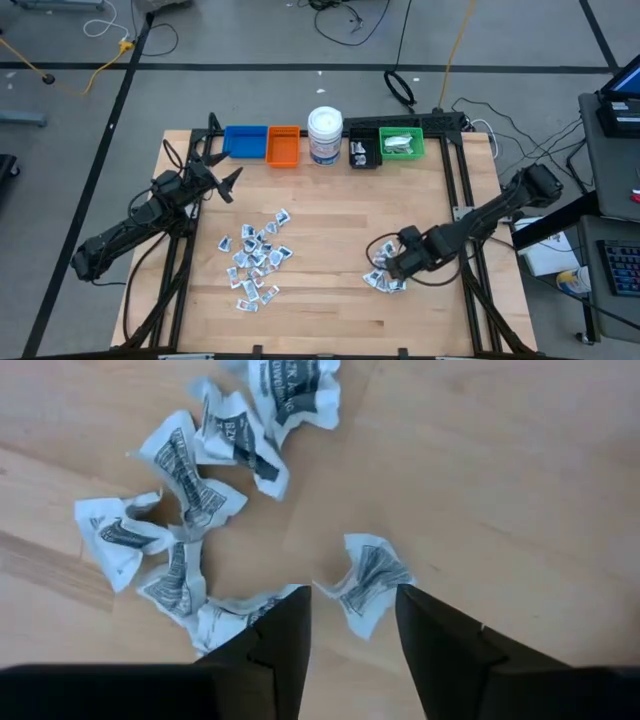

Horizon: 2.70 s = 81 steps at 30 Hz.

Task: Pick & Place First Aid Supplies
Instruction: Put the towelette pack into the black bin

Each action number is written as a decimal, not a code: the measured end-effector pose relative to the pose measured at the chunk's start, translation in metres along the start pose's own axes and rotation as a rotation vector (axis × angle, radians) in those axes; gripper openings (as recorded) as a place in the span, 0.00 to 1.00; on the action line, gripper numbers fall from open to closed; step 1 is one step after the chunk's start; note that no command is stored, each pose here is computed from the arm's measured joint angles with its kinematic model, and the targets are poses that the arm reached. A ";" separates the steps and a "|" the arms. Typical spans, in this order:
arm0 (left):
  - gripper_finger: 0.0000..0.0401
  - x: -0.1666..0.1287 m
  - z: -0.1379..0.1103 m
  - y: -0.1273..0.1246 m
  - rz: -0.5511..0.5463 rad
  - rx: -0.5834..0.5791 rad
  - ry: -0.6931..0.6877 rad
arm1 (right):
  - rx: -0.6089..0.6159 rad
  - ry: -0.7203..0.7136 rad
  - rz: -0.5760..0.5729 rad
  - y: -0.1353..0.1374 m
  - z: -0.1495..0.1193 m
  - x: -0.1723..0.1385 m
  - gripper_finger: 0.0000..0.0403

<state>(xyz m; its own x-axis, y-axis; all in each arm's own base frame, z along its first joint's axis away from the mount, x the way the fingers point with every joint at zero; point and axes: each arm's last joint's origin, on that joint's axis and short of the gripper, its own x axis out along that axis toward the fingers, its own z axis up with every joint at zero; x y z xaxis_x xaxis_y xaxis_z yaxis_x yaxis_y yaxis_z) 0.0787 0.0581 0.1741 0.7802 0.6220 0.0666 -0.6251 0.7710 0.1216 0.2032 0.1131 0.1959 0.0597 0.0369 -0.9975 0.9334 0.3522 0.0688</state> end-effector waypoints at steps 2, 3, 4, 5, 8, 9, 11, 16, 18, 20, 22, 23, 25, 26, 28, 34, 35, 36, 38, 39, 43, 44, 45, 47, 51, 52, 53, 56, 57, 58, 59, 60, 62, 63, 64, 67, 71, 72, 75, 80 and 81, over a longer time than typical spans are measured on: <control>0.77 0.000 0.000 0.000 0.000 0.000 -0.001 | -0.008 0.000 -0.007 0.003 -0.001 0.005 0.33; 0.77 0.000 0.000 0.000 0.000 0.000 -0.001 | -0.018 0.001 -0.005 0.005 -0.002 0.009 0.33; 0.77 0.000 0.000 0.000 0.000 0.000 0.000 | -0.025 0.006 0.002 0.005 -0.002 0.013 0.32; 0.77 0.000 0.000 0.000 0.000 0.000 0.000 | -0.026 0.017 0.005 0.006 -0.002 0.017 0.31; 0.77 0.000 0.000 0.000 0.000 0.000 -0.001 | -0.022 0.029 -0.002 0.002 -0.002 0.031 0.29; 0.77 0.000 0.000 0.000 0.000 0.000 0.000 | -0.010 0.027 -0.012 0.000 -0.002 0.035 0.28; 0.77 0.000 0.000 0.000 0.000 0.000 -0.001 | 0.003 0.025 -0.030 -0.004 -0.001 0.042 0.27; 0.77 0.000 0.000 0.000 0.000 0.000 -0.001 | -0.013 0.024 -0.038 -0.008 0.000 0.046 0.19; 0.77 0.000 0.000 0.000 0.000 0.000 0.000 | -0.032 0.026 -0.028 -0.007 0.000 0.046 0.12; 0.77 0.000 0.000 0.000 0.000 0.000 0.000 | -0.057 0.028 -0.019 -0.006 -0.001 0.046 0.04; 0.77 0.000 0.000 0.000 0.000 0.000 0.000 | -0.081 0.030 -0.017 -0.006 0.000 0.046 0.02; 0.77 0.000 0.000 0.000 0.000 0.000 -0.001 | -0.079 0.029 -0.026 -0.006 0.001 0.045 0.02; 0.77 0.000 0.000 0.000 0.000 0.000 -0.001 | -0.094 0.033 -0.045 -0.004 0.003 0.039 0.02; 0.77 0.000 0.000 0.000 0.000 0.000 -0.001 | -0.109 0.044 -0.053 -0.002 0.005 0.034 0.01; 0.77 0.000 0.000 0.000 0.000 0.000 0.000 | -0.137 0.049 -0.065 0.000 0.010 0.024 0.01; 0.77 0.000 0.000 0.000 0.000 0.000 -0.001 | -0.198 0.056 -0.113 0.010 0.031 -0.013 0.01; 0.77 0.000 0.000 0.000 0.000 0.000 -0.001 | -0.201 0.058 -0.121 0.011 0.035 -0.019 0.01; 0.77 0.000 0.000 0.000 0.000 0.000 0.000 | -0.199 0.058 -0.124 0.012 0.040 -0.024 0.01; 0.77 0.000 0.000 0.000 0.000 0.000 0.000 | -0.196 0.058 -0.125 0.014 0.050 -0.034 0.00; 0.77 0.000 0.000 0.000 0.000 0.000 -0.001 | -0.196 0.059 -0.125 0.014 0.055 -0.037 0.00; 0.77 0.000 0.000 0.000 0.000 0.000 0.000 | -0.197 0.062 -0.107 0.013 0.079 -0.045 0.00; 0.77 0.000 0.000 0.000 0.000 0.000 0.000 | -0.201 0.061 -0.099 0.013 0.085 -0.046 0.00; 0.77 0.000 0.000 0.000 0.000 0.000 0.000 | -0.207 0.060 -0.093 0.012 0.092 -0.047 0.00; 0.77 0.000 0.000 0.000 0.000 0.000 0.000 | -0.211 0.057 -0.081 0.010 0.108 -0.050 0.00; 0.77 0.000 0.000 0.000 0.000 0.000 0.000 | -0.217 0.028 -0.078 0.004 0.147 -0.051 0.00; 0.77 0.000 0.000 0.000 0.000 0.000 0.000 | -0.218 0.026 -0.076 0.002 0.156 -0.052 0.00; 0.77 0.000 0.000 0.000 0.000 0.000 0.000 | -0.216 0.023 -0.066 -0.001 0.166 -0.052 0.00; 0.77 0.000 0.000 0.000 0.000 0.000 -0.001 | -0.219 0.015 -0.055 -0.006 0.194 -0.049 0.00; 0.77 0.000 0.000 0.000 0.000 0.000 -0.001 | -0.220 0.014 -0.053 -0.007 0.204 -0.048 0.00; 0.77 0.000 0.000 0.000 0.000 0.000 -0.001 | -0.222 0.014 -0.053 -0.008 0.213 -0.048 0.00; 0.77 0.000 0.000 0.000 0.000 0.000 0.000 | -0.223 0.015 -0.053 -0.009 0.223 -0.048 0.00; 0.77 0.000 0.000 0.000 0.000 0.000 -0.001 | -0.226 0.015 -0.054 -0.010 0.233 -0.047 0.00; 0.77 0.000 0.000 0.000 0.000 0.000 0.000 | -0.229 0.015 -0.053 -0.012 0.253 -0.046 0.00; 0.77 0.000 0.000 0.000 0.000 0.000 -0.001 | -0.231 0.014 -0.051 -0.012 0.262 -0.045 0.00; 0.77 0.000 0.000 0.000 0.000 0.000 0.000 | -0.232 0.010 -0.048 -0.013 0.272 -0.044 0.00; 0.77 0.000 0.000 0.000 0.000 0.000 -0.001 | -0.236 -0.010 -0.036 -0.016 0.299 -0.044 0.00; 0.77 0.000 0.000 0.000 0.000 0.000 -0.001 | -0.236 -0.033 -0.025 -0.019 0.331 -0.044 0.00; 0.77 0.000 0.000 0.000 0.000 0.000 0.000 | -0.236 -0.041 -0.021 -0.020 0.338 -0.045 0.00; 0.77 0.000 0.000 0.000 0.000 0.000 0.000 | -0.240 -0.070 -0.010 -0.024 0.356 -0.047 0.00; 0.77 0.000 0.000 0.000 0.000 0.000 0.000 | -0.241 -0.117 0.007 -0.030 0.370 -0.047 0.00; 0.77 0.000 0.000 0.000 0.000 0.000 0.000 | -0.246 -0.133 0.014 -0.030 0.372 -0.048 0.00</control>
<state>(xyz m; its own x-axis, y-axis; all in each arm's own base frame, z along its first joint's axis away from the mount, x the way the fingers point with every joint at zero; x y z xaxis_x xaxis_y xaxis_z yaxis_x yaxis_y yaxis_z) 0.0787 0.0580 0.1741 0.7804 0.6217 0.0670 -0.6248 0.7712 0.1216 0.3039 -0.2475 0.2366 0.1327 -0.0742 -0.9884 0.8190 0.5698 0.0672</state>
